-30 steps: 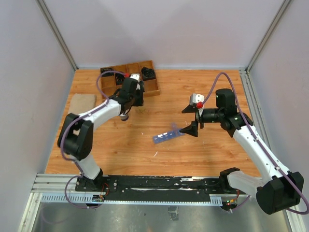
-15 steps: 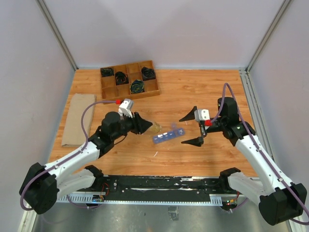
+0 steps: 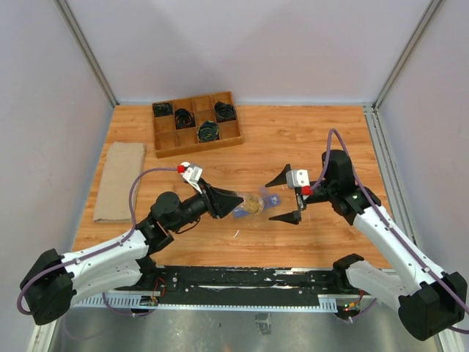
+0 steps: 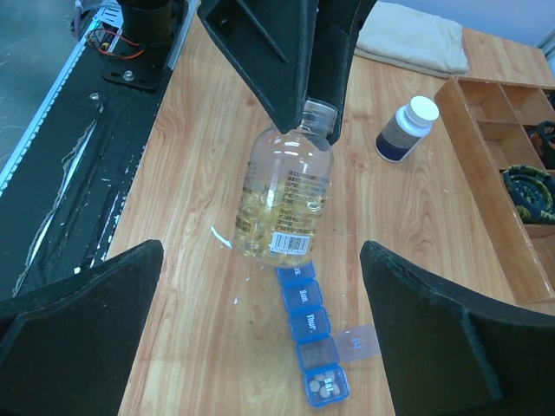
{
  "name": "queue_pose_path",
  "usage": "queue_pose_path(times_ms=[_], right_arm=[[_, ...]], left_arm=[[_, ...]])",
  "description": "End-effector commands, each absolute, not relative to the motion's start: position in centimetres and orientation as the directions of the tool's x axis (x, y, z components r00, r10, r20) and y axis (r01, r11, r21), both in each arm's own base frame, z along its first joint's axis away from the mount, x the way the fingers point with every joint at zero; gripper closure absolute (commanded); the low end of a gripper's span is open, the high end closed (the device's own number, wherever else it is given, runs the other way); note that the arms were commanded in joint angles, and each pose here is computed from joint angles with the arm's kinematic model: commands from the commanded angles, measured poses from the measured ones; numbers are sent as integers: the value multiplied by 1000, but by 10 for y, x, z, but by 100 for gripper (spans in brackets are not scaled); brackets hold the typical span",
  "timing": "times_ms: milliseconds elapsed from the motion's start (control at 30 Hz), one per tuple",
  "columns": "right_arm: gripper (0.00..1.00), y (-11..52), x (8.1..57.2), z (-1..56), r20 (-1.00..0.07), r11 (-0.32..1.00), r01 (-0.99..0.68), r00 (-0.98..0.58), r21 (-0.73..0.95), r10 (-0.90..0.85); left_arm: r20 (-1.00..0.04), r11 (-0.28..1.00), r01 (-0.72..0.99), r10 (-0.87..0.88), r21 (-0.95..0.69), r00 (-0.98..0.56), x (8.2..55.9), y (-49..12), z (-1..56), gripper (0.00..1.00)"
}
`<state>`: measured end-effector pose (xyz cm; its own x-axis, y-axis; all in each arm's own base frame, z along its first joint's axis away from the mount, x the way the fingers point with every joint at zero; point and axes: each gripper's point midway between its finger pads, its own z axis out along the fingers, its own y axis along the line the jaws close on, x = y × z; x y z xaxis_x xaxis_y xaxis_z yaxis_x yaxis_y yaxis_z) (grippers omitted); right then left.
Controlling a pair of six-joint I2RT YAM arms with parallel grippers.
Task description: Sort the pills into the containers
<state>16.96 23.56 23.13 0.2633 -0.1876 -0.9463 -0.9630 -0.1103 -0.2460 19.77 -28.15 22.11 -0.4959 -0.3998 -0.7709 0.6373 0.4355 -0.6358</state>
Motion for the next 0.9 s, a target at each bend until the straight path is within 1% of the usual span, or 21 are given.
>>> queue_pose_path(times_ms=[0,300,867], right_arm=[[1,243,170,231,-945,-91,-962,269,-256,-185],[1,249,174,227,-942,-67,-964,264,-256,-206],[1,259,177,211,-936,-64,-968,250,-242,-246]], left_arm=[[-723,380,636,-521,-672,-453,195,-282,253,100],[-656,367,563,-576,-740,-487,197,-288,251,100],[-598,331,511,-582,-793,-551,191,-306,249,100]])
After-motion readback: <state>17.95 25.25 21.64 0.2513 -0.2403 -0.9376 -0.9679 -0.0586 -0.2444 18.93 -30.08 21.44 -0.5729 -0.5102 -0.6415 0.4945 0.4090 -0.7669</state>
